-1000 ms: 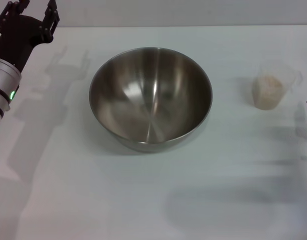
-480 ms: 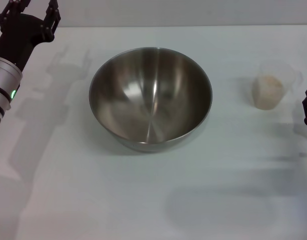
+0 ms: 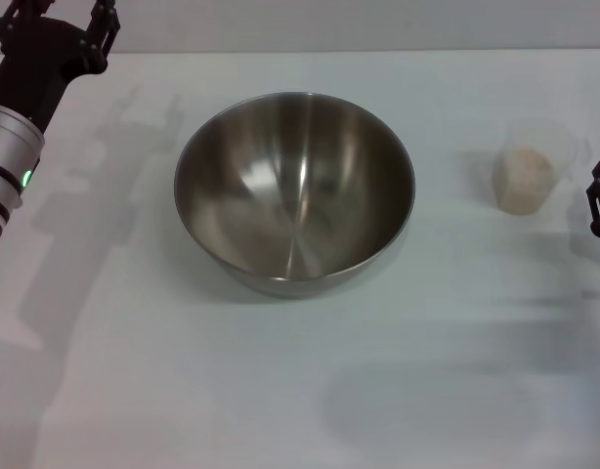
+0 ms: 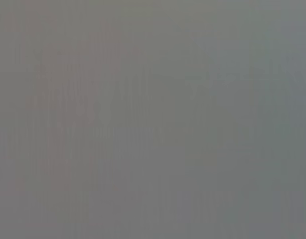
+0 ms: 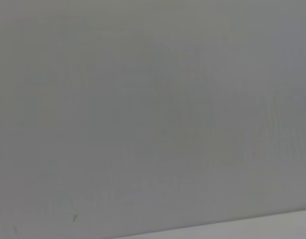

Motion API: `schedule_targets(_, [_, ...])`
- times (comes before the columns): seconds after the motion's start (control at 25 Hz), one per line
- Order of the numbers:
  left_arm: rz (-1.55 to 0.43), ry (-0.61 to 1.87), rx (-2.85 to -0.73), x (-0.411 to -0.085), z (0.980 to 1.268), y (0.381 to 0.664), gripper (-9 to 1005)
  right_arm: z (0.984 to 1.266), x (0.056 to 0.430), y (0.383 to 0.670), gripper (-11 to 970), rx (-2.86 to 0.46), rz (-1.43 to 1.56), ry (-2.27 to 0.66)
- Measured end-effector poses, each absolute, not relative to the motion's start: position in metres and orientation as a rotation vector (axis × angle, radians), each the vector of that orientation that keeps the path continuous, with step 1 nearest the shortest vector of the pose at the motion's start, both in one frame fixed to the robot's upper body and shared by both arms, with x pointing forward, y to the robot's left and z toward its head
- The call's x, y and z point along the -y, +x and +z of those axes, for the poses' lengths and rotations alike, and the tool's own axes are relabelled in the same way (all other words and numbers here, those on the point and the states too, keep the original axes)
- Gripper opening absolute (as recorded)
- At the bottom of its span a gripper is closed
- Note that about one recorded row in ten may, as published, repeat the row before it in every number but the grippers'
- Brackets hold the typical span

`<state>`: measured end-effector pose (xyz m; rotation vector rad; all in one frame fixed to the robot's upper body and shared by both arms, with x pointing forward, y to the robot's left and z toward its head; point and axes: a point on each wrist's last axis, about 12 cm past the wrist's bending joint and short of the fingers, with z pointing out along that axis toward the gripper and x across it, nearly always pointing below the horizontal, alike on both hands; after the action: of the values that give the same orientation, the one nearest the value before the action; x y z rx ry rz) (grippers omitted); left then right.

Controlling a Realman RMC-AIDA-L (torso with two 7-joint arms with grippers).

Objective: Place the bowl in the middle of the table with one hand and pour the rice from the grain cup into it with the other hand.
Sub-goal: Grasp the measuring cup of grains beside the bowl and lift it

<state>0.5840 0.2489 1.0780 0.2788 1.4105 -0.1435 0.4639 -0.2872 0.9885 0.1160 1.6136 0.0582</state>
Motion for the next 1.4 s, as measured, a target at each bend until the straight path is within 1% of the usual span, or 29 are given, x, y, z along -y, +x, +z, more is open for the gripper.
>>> schedule_targets(0.24, [-0.146,0.283,-1.398,-0.247,1.081,0.586,590,0.988,0.294,0.466,447,-1.621,0.080,0.125])
schedule_targets(0.68, [-0.143,0.283,-1.395,-0.246,1.082,0.588,590,0.989,0.291,0.475,446,-1.633,0.084,0.075])
schedule_targets(1.4, [-0.114,0.311,-1.380,-0.246,1.085,0.590,590,0.986,0.287,0.476,445,-1.659,0.091,0.072])
